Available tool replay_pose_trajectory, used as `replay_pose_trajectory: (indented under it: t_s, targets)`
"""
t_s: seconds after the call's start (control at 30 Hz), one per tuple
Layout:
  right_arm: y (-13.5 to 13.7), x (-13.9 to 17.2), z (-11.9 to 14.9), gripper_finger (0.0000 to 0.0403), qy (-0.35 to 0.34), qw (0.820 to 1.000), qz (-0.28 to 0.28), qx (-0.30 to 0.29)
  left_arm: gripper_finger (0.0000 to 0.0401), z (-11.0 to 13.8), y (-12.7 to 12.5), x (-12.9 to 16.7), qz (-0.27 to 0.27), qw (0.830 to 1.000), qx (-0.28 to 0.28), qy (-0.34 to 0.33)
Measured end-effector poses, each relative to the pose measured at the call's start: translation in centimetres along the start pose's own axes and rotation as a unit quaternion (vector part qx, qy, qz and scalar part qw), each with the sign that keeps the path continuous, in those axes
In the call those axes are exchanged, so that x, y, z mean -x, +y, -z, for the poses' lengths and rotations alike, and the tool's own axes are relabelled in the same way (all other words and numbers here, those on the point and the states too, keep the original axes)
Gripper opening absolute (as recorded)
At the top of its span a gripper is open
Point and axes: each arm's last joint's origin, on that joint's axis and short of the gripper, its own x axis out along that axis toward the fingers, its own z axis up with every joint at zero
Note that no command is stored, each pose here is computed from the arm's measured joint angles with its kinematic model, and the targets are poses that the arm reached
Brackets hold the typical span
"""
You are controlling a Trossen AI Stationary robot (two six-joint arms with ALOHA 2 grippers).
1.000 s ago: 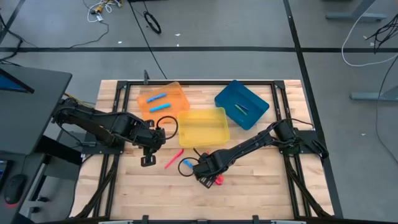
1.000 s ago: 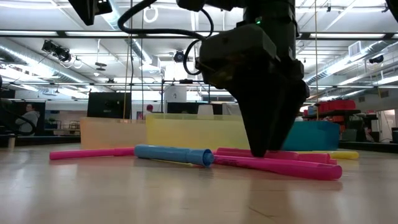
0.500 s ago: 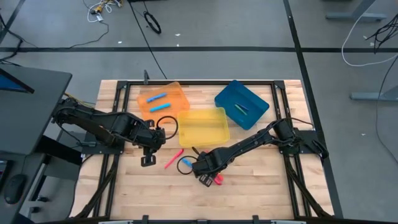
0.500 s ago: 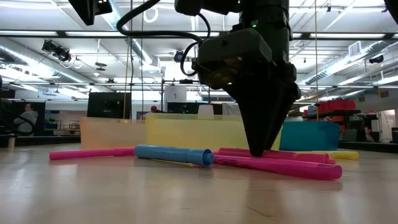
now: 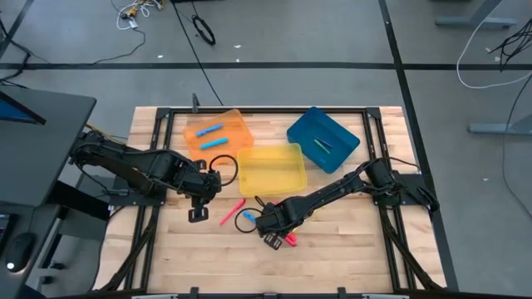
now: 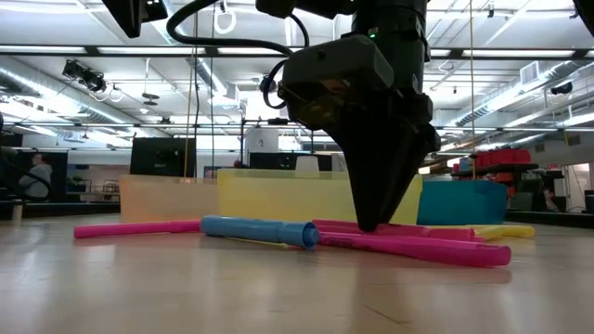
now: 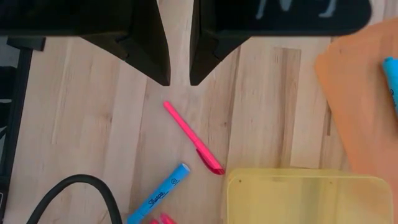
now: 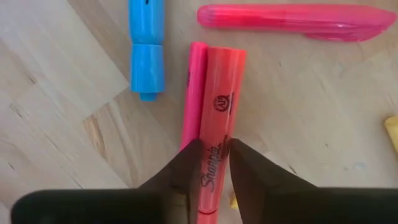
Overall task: Pick & Place Markers
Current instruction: Put the orange highlighter pen into the orange bin
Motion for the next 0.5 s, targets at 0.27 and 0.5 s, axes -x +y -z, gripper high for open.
replay_pose_trajectory:
  t_s: [0.27,0.5]
  targets:
    - [0.10,-0.69,-0.06,0.0092,0.005,1.000,-0.001,-0.001,0.0064,0.00,0.00,0.00,0.000,1.000,0.000,0.000]
    - [0.08,-0.70,-0.07,0.0074,0.002,1.000,0.002,-0.003,0.0064,0.00,0.00,0.01,0.000,1.000,0.001,0.000]
